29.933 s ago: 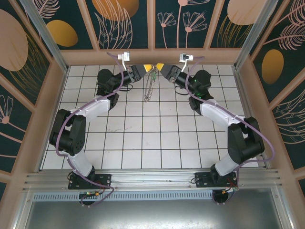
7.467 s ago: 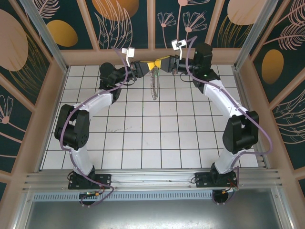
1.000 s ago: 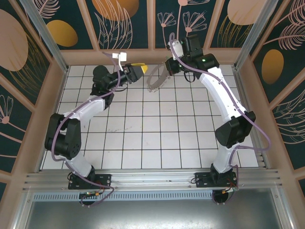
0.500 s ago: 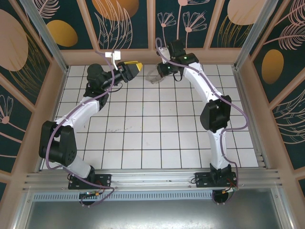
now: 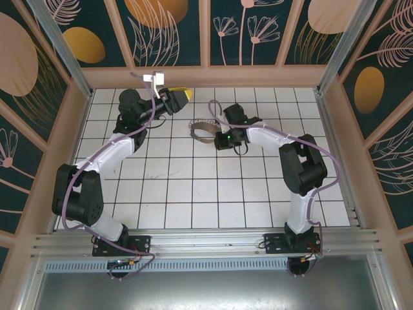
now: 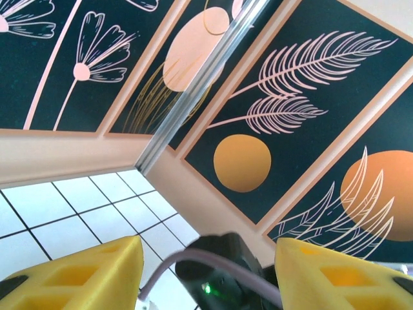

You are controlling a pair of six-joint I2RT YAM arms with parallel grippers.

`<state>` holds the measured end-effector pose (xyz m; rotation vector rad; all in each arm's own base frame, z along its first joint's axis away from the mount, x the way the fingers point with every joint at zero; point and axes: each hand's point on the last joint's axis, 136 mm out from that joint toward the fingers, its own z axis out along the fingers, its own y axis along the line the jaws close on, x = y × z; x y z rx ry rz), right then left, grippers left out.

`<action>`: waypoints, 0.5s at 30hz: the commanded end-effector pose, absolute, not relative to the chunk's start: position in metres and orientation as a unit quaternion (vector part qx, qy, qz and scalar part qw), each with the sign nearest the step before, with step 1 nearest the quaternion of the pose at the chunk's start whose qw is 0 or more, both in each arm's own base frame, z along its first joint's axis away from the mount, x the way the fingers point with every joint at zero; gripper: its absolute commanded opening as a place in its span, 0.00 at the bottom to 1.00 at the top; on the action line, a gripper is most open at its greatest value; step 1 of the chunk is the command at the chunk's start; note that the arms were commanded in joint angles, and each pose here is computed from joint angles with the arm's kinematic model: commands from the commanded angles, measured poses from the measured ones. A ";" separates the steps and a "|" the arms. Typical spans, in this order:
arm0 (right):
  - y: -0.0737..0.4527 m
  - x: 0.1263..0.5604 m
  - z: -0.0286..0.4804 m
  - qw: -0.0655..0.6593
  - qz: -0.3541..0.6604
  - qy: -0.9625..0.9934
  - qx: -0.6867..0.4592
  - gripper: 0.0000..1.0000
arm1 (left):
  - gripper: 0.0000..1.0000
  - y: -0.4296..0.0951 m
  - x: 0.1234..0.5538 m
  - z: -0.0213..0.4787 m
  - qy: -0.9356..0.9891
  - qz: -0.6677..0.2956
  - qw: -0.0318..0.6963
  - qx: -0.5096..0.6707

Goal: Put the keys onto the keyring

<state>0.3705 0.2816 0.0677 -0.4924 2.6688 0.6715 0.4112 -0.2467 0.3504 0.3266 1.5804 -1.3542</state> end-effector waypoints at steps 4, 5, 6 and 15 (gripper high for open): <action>0.309 0.345 0.067 0.166 0.288 0.934 -0.133 0.00 | 0.56 -0.244 0.405 0.362 0.637 -0.567 0.502 0.142; 0.309 0.339 0.060 0.157 0.286 0.936 -0.129 0.00 | 0.56 -0.244 0.405 0.362 0.637 -0.568 0.501 0.141; 0.310 0.336 0.057 0.152 0.287 0.937 -0.127 0.00 | 0.56 -0.245 0.405 0.362 0.637 -0.569 0.500 0.141; 0.324 0.299 0.054 0.119 0.310 0.933 -0.136 0.00 | 0.57 -0.247 0.407 0.361 0.636 -0.577 0.493 0.141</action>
